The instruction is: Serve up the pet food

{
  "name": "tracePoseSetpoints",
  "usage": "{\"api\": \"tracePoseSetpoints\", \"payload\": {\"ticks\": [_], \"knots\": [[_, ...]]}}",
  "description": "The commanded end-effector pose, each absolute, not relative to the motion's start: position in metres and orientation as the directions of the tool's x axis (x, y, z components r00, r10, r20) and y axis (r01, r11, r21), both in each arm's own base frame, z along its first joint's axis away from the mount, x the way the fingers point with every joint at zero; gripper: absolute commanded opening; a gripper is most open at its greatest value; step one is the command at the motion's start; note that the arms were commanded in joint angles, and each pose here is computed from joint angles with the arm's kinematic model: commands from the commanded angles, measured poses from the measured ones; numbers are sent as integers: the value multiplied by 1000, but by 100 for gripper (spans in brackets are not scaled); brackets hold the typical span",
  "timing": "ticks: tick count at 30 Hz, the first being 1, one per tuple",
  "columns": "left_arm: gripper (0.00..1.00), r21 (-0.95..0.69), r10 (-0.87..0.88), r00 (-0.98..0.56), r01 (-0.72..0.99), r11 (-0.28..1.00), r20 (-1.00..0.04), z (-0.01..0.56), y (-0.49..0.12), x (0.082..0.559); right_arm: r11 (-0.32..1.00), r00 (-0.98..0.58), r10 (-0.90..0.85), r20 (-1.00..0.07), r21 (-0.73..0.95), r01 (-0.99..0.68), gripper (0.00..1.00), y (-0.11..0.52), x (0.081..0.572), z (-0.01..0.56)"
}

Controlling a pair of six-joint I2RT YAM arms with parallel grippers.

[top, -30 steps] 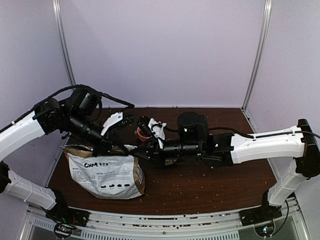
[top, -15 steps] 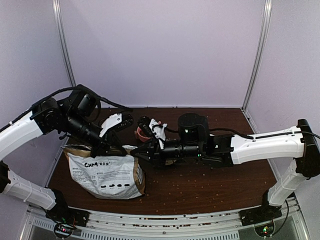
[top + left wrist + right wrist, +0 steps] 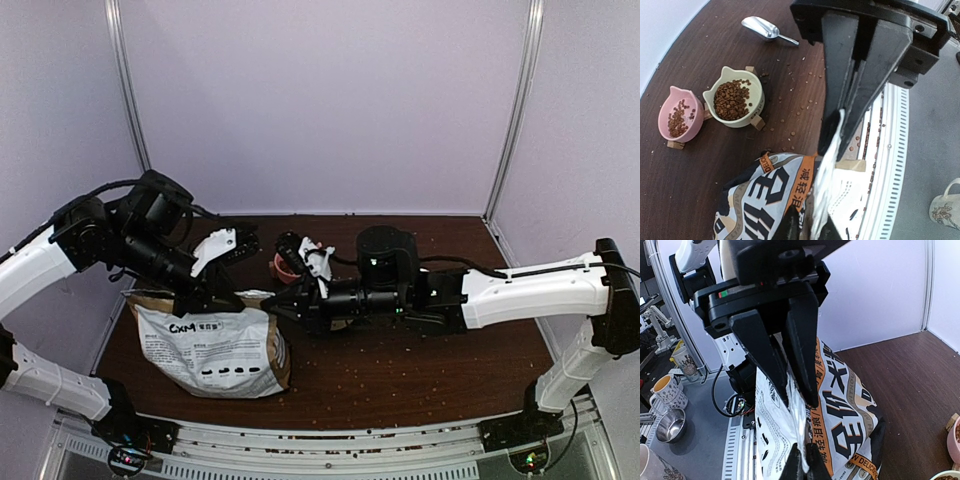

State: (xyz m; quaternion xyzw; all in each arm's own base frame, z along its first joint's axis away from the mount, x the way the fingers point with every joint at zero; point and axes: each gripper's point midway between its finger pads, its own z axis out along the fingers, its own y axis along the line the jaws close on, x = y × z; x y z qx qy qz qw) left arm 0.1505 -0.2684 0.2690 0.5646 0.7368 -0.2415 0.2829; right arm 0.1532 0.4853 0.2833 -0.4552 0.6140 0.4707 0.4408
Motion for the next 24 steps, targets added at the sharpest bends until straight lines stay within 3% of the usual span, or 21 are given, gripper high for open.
{"api": "tracePoseSetpoints", "payload": {"ticks": [1,3,5,9,11,13,15,16,21,23,24], "knots": [[17,68,730,-229,933,352,-644,266,-237,165,157,-165,-53,-985,155,-975,0,471,157,323],[15,85,736,-230,928,364,-637,264,-234,168,157,-164,-53,-985,154,-976,0,470,157,324],[0,92,740,-228,927,364,-633,262,-233,168,157,-163,-51,-985,154,-976,0,470,157,325],[0,121,749,-230,916,382,-622,260,-227,171,161,-160,-47,-986,151,-975,0,468,157,326],[18,149,753,-236,903,404,-614,260,-221,175,162,-159,-45,-986,150,-975,0,467,157,327],[23,180,760,-243,887,426,-602,259,-214,180,164,-157,-44,-987,148,-975,0,467,157,327],[12,197,769,-248,879,435,-590,256,-210,182,165,-157,-42,-987,148,-975,0,466,157,326],[0,198,771,-251,877,437,-586,254,-209,182,164,-156,-39,-987,148,-975,0,466,157,327],[0,218,777,-272,861,460,-568,249,-201,185,165,-154,-35,-987,146,-975,0,464,156,327],[21,240,776,-285,842,483,-563,249,-195,188,165,-152,-34,-988,144,-976,0,463,157,328],[24,251,774,-290,832,494,-563,250,-192,191,165,-150,-34,-988,143,-976,0,463,156,328]]}}
